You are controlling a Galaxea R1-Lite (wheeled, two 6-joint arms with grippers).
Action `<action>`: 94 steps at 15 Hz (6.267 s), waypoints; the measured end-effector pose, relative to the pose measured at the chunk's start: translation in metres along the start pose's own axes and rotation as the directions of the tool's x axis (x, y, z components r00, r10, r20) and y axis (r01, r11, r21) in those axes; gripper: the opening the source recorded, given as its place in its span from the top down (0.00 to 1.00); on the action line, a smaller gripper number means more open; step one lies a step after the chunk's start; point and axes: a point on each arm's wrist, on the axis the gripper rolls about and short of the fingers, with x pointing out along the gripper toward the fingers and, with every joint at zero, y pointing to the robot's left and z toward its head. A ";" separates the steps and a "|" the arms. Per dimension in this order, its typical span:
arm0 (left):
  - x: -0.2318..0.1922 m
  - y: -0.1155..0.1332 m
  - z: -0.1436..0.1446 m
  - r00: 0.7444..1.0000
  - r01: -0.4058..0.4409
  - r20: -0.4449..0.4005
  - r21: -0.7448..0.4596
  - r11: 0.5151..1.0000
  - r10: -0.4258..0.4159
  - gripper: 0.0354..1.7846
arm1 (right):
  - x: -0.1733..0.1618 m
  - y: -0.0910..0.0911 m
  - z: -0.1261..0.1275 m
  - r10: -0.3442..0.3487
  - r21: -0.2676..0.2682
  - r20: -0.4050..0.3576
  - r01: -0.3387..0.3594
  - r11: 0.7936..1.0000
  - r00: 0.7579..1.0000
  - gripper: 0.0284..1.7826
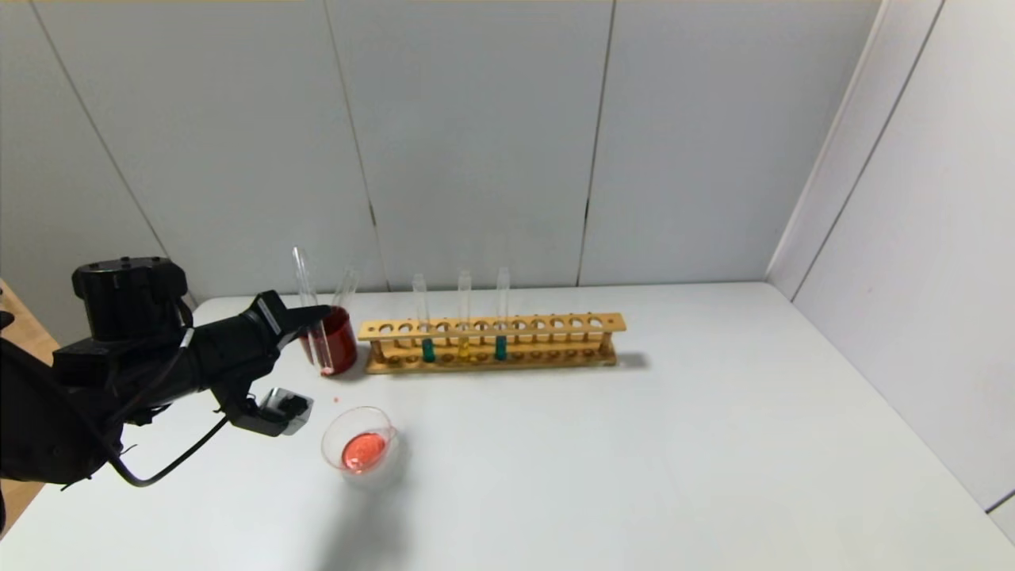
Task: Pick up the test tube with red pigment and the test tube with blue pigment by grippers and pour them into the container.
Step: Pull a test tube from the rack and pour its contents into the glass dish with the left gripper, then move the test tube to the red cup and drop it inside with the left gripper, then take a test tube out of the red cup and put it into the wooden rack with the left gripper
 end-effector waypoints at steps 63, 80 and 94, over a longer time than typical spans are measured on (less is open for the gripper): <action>0.080 -0.034 -0.054 0.943 -0.320 -0.149 -0.660 -0.679 -0.298 0.53 | 0.000 0.000 0.000 0.000 0.000 0.000 0.000 1.000 1.000 0.02; -0.010 0.076 -0.068 0.962 -0.260 -0.138 -0.730 -0.633 -0.236 0.02 | 0.000 0.000 0.000 0.000 0.000 0.000 0.000 1.000 1.000 0.02; -0.007 0.093 0.014 0.982 -0.031 0.091 -0.788 -0.614 -0.166 0.02 | 0.000 0.000 0.000 0.000 0.000 0.000 0.000 1.000 1.000 0.02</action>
